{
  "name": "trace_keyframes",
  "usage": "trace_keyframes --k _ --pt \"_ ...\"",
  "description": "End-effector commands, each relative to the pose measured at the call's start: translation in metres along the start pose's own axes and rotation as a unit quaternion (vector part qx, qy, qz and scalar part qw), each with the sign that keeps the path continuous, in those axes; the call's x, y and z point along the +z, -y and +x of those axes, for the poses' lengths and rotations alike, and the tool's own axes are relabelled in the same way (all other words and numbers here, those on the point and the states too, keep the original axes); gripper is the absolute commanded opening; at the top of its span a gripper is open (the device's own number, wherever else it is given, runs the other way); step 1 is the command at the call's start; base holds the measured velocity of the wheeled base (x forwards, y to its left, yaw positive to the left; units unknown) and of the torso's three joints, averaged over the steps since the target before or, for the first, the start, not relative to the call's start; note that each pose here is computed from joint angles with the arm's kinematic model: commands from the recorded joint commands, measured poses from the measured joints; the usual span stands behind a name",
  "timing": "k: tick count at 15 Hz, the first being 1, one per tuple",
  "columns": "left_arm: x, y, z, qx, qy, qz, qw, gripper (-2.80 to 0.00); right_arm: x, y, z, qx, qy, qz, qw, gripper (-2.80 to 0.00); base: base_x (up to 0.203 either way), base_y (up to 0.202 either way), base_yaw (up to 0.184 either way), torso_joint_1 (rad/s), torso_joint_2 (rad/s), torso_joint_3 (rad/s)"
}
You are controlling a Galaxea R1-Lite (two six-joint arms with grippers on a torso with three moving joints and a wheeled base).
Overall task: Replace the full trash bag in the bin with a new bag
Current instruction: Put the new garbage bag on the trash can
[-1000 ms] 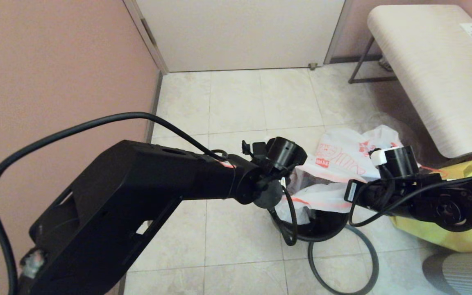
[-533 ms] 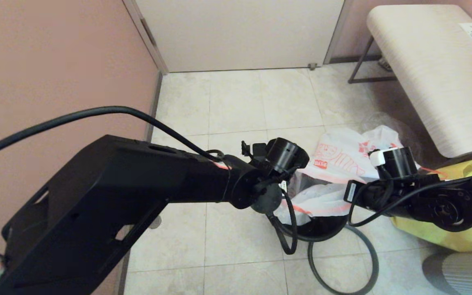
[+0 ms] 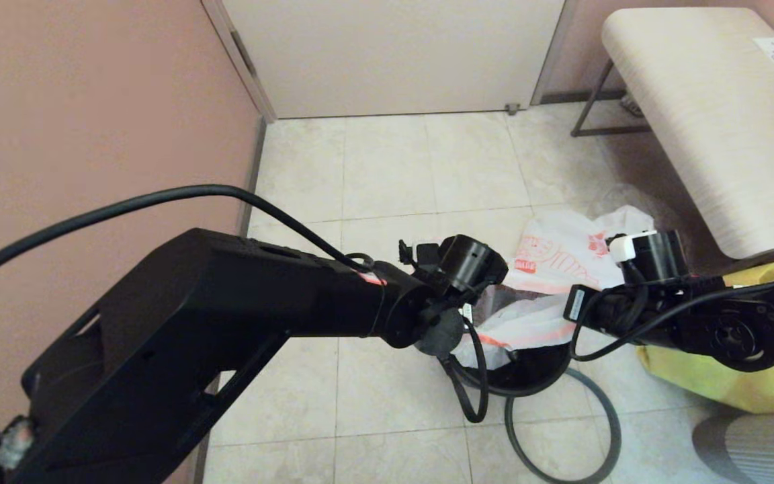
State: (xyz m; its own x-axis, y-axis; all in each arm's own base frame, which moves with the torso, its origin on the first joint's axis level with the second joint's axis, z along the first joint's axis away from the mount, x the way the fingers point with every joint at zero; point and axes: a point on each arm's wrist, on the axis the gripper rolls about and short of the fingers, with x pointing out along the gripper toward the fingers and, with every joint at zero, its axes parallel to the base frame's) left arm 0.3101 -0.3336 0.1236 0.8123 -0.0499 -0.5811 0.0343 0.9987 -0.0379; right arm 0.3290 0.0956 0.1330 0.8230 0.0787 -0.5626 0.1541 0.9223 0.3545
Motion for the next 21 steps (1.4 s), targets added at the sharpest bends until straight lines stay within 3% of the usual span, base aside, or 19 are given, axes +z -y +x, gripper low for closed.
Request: trace_keyframes --k 1,6,11,19,21 --pt "-0.003 0.001 0.004 0.004 -0.002 0.001 1.0 -2.8 0.002 0.0 -0.001 0.001 0.003 0.002 1.0 -2.8 0.0 0.0 0.0 0.0 0.0 0.0" --pt "-0.008 -0.003 0.003 0.01 -0.01 -0.001 0.9999 -2.8 -0.009 0.007 -0.006 -0.01 -0.014 0.0 1.0 -2.8 0.0 0.0 0.0 0.0 0.0 0.0" --pt "-0.051 -0.023 0.003 0.029 -0.048 0.019 0.9982 -2.8 -0.051 0.025 -0.019 -0.039 -0.079 -0.003 0.996 -2.8 0.0 0.0 0.0 0.0 0.0 0.0" --pt "-0.098 -0.016 0.027 0.029 -0.089 0.052 0.9942 -2.8 -0.102 0.034 0.024 -0.09 -0.172 -0.032 0.981 -2.8 0.0 0.0 0.0 0.0 0.0 0.0" --pt "-0.103 -0.015 0.036 0.032 -0.092 0.054 0.9938 -2.8 -0.11 0.037 0.04 -0.116 -0.172 -0.041 0.977 -2.8 0.0 0.0 0.0 0.0 0.0 0.0"
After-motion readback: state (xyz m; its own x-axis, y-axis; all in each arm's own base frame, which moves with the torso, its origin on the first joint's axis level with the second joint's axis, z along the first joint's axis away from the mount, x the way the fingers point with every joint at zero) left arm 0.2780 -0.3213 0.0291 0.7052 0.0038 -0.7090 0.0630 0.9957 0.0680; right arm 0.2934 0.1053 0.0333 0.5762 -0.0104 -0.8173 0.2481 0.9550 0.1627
